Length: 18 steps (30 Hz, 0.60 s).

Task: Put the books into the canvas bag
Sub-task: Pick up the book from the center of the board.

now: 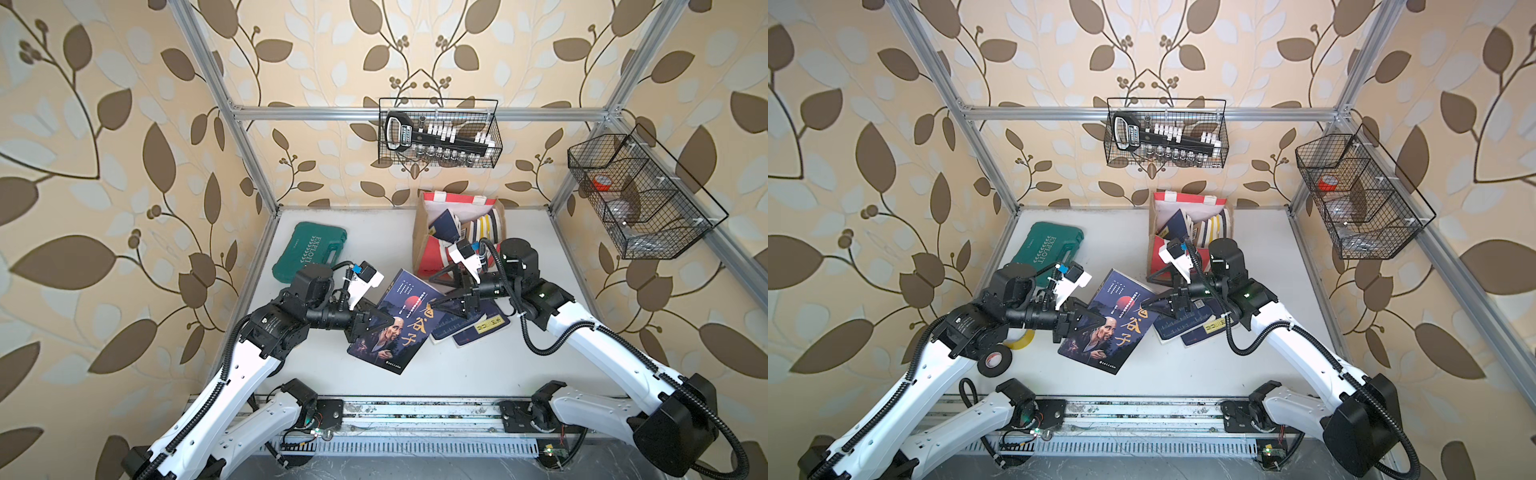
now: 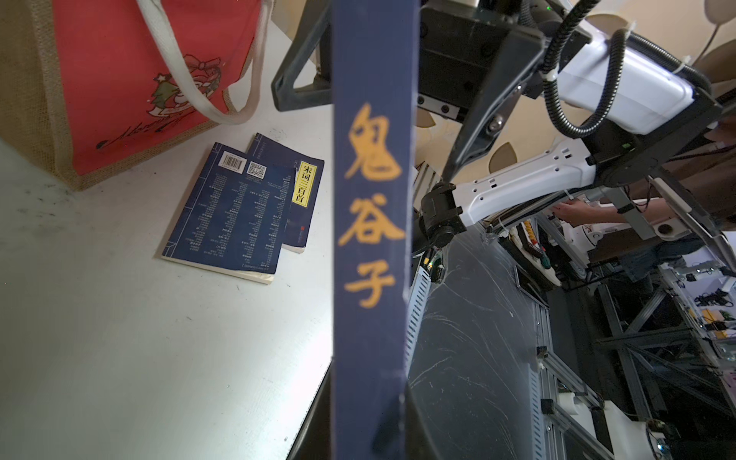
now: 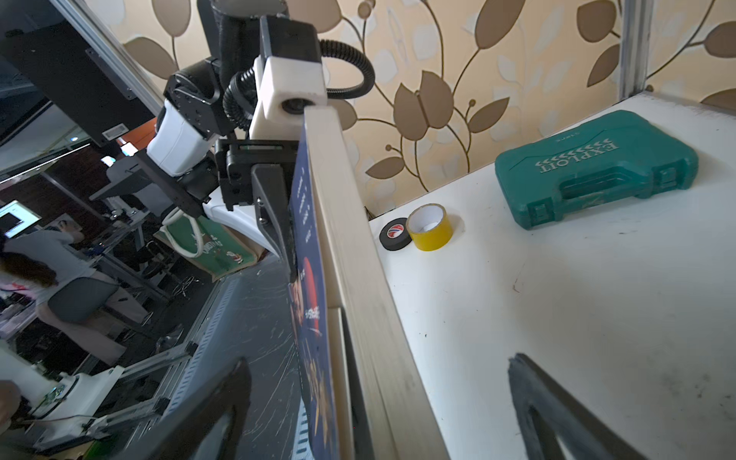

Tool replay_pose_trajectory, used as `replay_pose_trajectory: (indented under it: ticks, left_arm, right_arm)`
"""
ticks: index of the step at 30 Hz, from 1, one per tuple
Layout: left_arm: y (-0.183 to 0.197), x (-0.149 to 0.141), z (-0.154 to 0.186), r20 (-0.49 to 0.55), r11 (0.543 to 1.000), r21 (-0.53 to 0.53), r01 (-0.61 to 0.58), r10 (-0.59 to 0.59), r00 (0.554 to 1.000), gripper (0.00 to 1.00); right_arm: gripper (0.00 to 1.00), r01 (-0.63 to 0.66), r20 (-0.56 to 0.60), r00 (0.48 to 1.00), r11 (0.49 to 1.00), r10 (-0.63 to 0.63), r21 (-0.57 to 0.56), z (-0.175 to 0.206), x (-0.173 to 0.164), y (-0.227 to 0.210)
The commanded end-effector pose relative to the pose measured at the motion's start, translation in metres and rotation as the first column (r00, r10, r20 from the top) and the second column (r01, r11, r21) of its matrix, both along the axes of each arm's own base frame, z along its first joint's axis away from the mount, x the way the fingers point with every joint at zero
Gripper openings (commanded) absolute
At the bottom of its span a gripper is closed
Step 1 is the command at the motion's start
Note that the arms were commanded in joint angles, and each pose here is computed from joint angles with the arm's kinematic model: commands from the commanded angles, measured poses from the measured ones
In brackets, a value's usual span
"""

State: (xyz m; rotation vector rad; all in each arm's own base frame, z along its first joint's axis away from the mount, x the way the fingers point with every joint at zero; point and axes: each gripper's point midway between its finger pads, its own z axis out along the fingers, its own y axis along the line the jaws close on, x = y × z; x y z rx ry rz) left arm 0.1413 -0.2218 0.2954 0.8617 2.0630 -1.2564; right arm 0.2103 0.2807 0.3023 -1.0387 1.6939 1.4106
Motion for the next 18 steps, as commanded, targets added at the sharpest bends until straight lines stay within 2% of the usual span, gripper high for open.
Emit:
replay_pose_trajectory:
  ticks: [1,2,3,7,12,13,14,15,16,18]
  left_arm:
    - [-0.003,-0.008,0.027,0.101,0.996,-0.054,0.07,-0.064,0.993,0.0]
    - [-0.002,-0.006,0.026,0.108,0.997,-0.051,0.06,-0.054,0.993,0.0]
    - [-0.001,-0.005,0.026,0.117,0.998,-0.049,0.05,-0.044,0.992,0.0]
    - [0.001,0.0,0.023,0.132,0.999,-0.038,0.017,-0.012,0.991,0.0]
    - [0.003,0.006,0.019,0.127,0.999,-0.035,-0.004,0.009,0.992,0.0]
    - [0.003,0.007,0.018,0.125,0.999,-0.034,-0.009,0.013,0.992,0.13]
    - [0.004,0.008,0.018,0.123,0.999,-0.033,-0.014,0.018,0.992,0.49]
    - [0.004,0.009,0.017,0.118,0.999,-0.031,-0.023,0.027,0.993,0.82]
    - [0.006,0.012,0.015,0.116,0.999,-0.025,-0.042,0.045,0.992,0.97]
    - [0.01,0.018,0.012,0.124,0.996,-0.009,-0.085,0.086,0.989,0.99]
  right_arm:
    - [0.83,-0.097,0.024,0.995,0.995,0.096,0.025,0.011,-0.013,0.001]
    - [0.73,-0.111,0.022,0.994,0.993,0.111,0.03,0.012,-0.015,0.001]
    - [0.55,-0.129,0.017,0.992,0.991,0.128,0.036,0.013,-0.018,0.001]
    - [0.01,-0.141,0.012,0.99,0.989,0.141,0.044,0.018,-0.02,0.002]
    - [0.0,-0.13,0.011,0.991,0.99,0.13,0.053,0.032,-0.014,0.004]
    - [0.0,-0.121,0.014,0.993,0.991,0.121,0.054,0.035,-0.012,0.005]
    - [0.0,-0.088,0.019,0.996,0.994,0.087,0.058,0.042,-0.006,0.003]
    - [0.0,-0.05,0.017,0.999,0.996,0.049,0.07,0.05,0.002,0.0]
    - [0.0,-0.016,0.017,1.0,0.996,0.014,0.087,0.06,0.009,-0.004]
    - [0.0,0.081,0.027,0.996,0.99,-0.084,0.116,0.082,0.029,-0.02]
